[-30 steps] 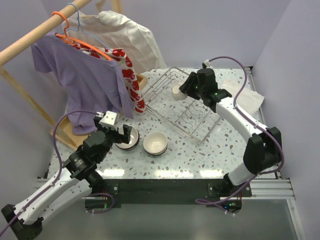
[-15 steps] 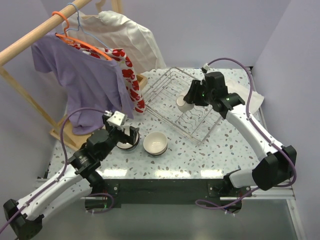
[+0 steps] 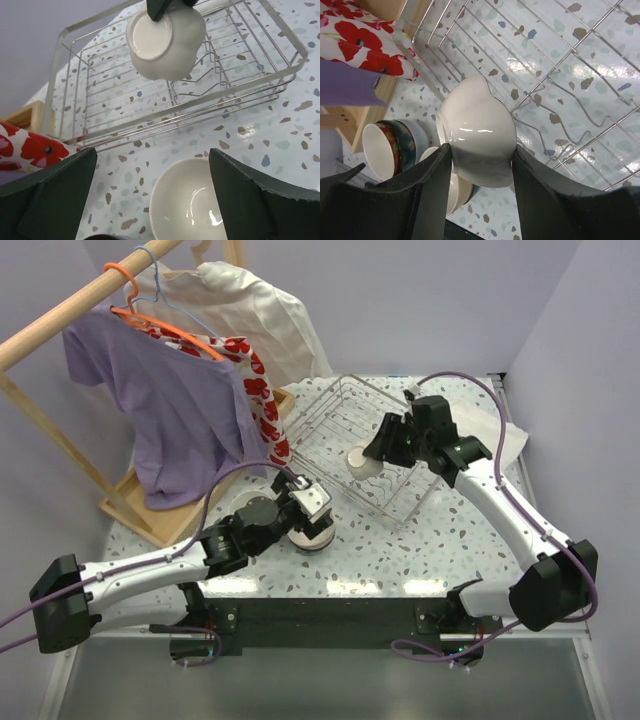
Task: Unload the bowls from the dish rack
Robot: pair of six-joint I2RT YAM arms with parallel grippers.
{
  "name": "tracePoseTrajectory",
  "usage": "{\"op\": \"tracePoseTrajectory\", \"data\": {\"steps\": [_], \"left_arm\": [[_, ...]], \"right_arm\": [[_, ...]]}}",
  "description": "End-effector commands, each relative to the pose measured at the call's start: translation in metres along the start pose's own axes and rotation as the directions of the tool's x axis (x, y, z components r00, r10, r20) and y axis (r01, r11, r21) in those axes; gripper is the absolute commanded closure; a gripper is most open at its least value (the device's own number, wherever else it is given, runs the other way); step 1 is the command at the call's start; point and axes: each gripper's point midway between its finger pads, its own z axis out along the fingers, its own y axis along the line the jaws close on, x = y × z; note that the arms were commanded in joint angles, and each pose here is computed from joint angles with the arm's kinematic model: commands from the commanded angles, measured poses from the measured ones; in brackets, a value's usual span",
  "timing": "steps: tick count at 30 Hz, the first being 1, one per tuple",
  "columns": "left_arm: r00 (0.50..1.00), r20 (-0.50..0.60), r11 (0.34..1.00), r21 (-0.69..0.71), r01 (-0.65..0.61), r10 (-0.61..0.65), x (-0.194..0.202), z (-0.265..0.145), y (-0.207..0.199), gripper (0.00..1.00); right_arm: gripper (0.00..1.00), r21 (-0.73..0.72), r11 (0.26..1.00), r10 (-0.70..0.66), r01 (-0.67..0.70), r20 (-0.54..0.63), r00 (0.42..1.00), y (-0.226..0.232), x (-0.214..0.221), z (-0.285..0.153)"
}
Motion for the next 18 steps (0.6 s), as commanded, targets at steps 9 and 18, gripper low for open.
{"op": "tracePoseTrajectory", "data": {"steps": [9,18], "left_arm": [[0.938,0.207,0.942,-0.25,-0.222,0.276,-0.059,0.036,0.009,0.0],[0.892,0.192,0.882,-0.334,-0.332,0.408,-0.06,0.061,0.003,0.0]], "right_arm": [[1.0,-0.217,0.968,0.134,-0.125,0.029,0.991,0.045,-0.008,-0.02],[1.0,-0.26,0.951,0.172,-0.165,0.006,0.985,0.052,-0.004,-0.022]]}}
